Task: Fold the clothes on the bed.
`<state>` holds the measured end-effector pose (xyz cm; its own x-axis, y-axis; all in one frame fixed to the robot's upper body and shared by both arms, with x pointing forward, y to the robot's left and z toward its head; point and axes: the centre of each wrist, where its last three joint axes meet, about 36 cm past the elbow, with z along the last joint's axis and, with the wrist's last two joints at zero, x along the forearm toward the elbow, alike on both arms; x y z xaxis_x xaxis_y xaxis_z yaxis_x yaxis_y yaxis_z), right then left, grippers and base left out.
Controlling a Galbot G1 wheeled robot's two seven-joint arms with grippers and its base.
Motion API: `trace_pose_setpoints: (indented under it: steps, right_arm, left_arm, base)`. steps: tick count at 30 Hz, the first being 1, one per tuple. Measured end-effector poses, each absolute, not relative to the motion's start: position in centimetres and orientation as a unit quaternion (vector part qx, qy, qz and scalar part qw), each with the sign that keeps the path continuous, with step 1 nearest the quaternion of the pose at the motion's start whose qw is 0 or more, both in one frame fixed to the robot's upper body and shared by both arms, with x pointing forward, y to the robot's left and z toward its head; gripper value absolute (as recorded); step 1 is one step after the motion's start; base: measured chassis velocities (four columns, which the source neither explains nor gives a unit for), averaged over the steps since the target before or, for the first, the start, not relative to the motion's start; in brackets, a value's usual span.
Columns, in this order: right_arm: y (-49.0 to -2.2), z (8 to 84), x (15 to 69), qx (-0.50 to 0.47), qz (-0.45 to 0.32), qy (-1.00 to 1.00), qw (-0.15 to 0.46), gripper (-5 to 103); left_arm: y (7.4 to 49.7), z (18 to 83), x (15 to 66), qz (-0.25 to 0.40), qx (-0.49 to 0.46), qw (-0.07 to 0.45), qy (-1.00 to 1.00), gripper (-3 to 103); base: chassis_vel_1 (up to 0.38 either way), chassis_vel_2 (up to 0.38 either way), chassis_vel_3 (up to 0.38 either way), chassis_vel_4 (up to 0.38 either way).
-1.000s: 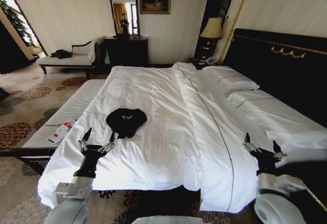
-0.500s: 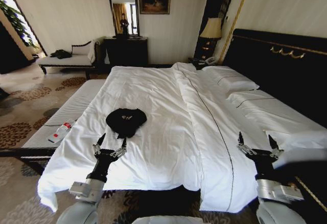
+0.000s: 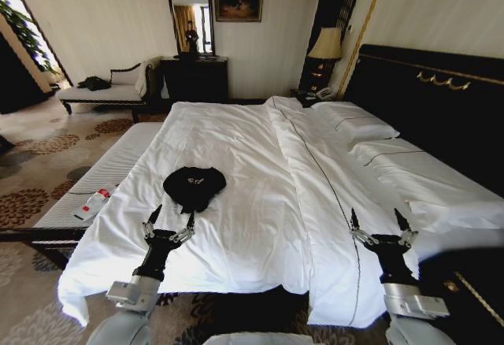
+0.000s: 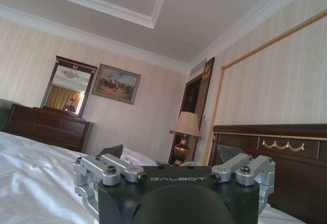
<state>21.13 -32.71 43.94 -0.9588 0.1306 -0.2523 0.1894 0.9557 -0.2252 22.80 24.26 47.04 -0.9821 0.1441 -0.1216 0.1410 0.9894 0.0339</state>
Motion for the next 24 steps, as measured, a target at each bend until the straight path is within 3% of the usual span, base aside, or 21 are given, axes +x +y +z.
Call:
trace_pose_setpoints:
  steps: [10,24]
  right_arm:
    - [-32.7,43.4,20.8,0.097,-0.125,0.980,0.117,100]
    - [-32.6,43.2,20.7,0.117,-0.119,0.978,0.125,100]
  left_arm:
    - [23.2,46.5,23.3,0.007,0.093,0.055,0.994,100]
    - [25.1,47.6,27.7,-0.008,0.087,0.048,0.995,100]
  base:
    - [0.000,0.000,0.000,0.000]
    - [0.000,0.000,0.000,0.000]
